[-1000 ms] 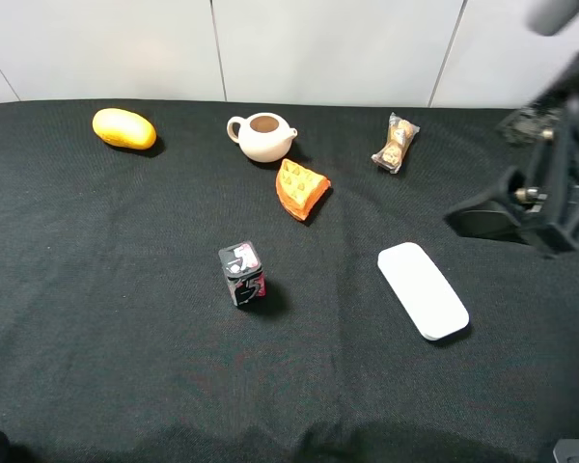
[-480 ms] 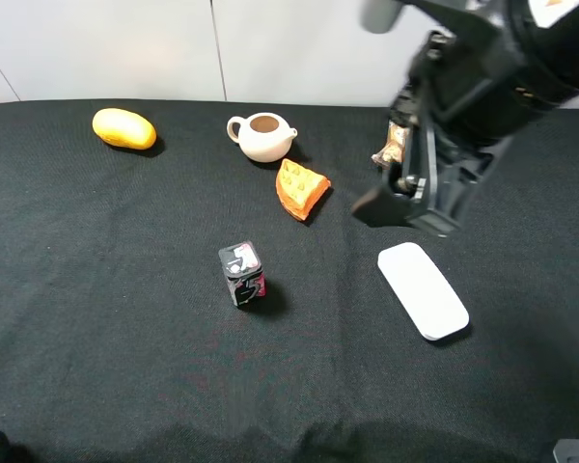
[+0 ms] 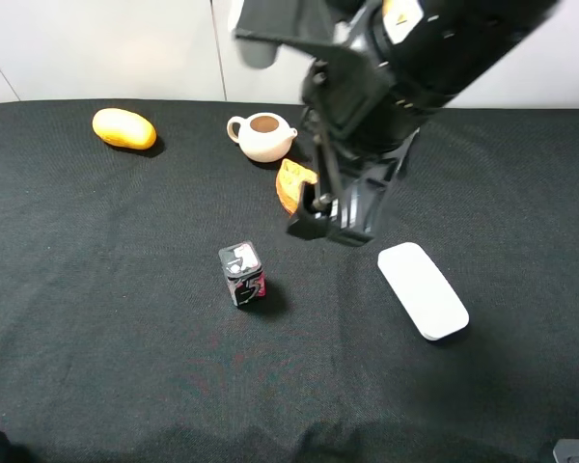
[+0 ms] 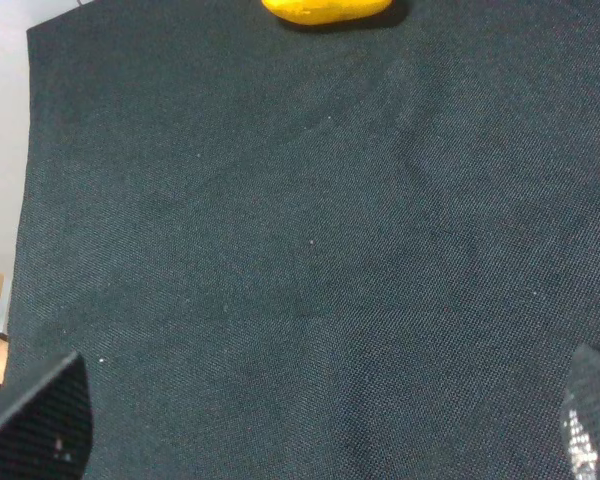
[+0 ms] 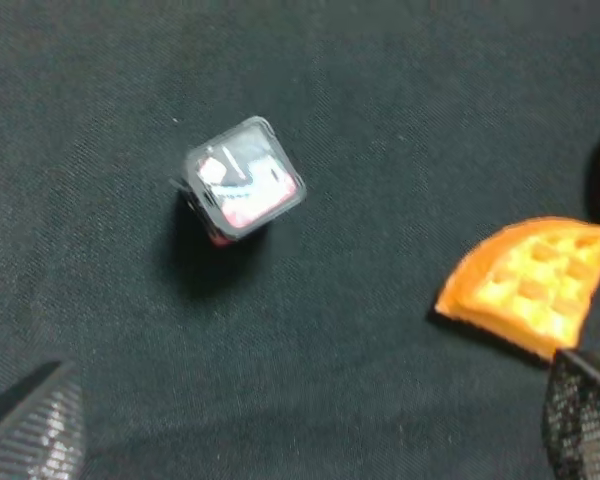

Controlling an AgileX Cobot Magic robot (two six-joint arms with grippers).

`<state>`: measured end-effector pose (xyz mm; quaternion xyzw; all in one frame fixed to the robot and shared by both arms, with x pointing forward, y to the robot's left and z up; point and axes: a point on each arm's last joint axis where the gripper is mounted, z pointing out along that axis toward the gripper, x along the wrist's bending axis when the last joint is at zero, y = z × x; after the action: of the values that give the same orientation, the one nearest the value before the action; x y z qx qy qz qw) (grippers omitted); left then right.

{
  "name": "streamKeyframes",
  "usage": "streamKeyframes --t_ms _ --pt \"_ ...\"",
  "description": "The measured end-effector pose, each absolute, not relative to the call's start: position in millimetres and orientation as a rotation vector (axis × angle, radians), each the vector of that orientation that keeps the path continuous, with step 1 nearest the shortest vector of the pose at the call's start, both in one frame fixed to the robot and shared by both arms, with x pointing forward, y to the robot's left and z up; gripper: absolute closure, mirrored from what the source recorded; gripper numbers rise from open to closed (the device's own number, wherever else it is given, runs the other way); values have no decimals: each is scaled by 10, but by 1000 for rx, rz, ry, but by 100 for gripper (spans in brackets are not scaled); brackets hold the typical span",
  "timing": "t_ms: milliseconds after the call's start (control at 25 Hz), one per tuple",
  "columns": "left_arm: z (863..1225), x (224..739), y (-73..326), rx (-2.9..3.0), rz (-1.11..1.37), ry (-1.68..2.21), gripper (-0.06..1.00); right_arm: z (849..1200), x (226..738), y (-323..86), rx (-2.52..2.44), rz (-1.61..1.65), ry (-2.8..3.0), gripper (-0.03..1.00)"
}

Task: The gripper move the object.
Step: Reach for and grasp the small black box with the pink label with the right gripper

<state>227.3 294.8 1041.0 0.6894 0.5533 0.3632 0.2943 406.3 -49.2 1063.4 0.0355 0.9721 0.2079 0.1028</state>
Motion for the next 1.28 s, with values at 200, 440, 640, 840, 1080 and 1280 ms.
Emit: streamKeyframes --t_ms 200,440,640,840,1080,1280 --pt "10410 2273 2948 1835 967 1473 -5 10536 4089 -306 1 587 2891 27" --pt "10410 2273 2948 1835 967 1473 -5 10360 4134 -146 -93 560 2933 27" --pt "10410 2273 2948 1835 967 1473 -5 10186 4165 -56 -162 548 2963 27" --pt "10410 2273 2948 1835 967 1473 -5 10031 4201 12 -200 531 2976 27" --pt "10410 2273 2948 1835 967 1473 -5 9869 4255 90 -250 503 2980 27" --pt "10410 2273 2948 1835 967 1473 -5 9744 4292 141 -284 495 2973 27"
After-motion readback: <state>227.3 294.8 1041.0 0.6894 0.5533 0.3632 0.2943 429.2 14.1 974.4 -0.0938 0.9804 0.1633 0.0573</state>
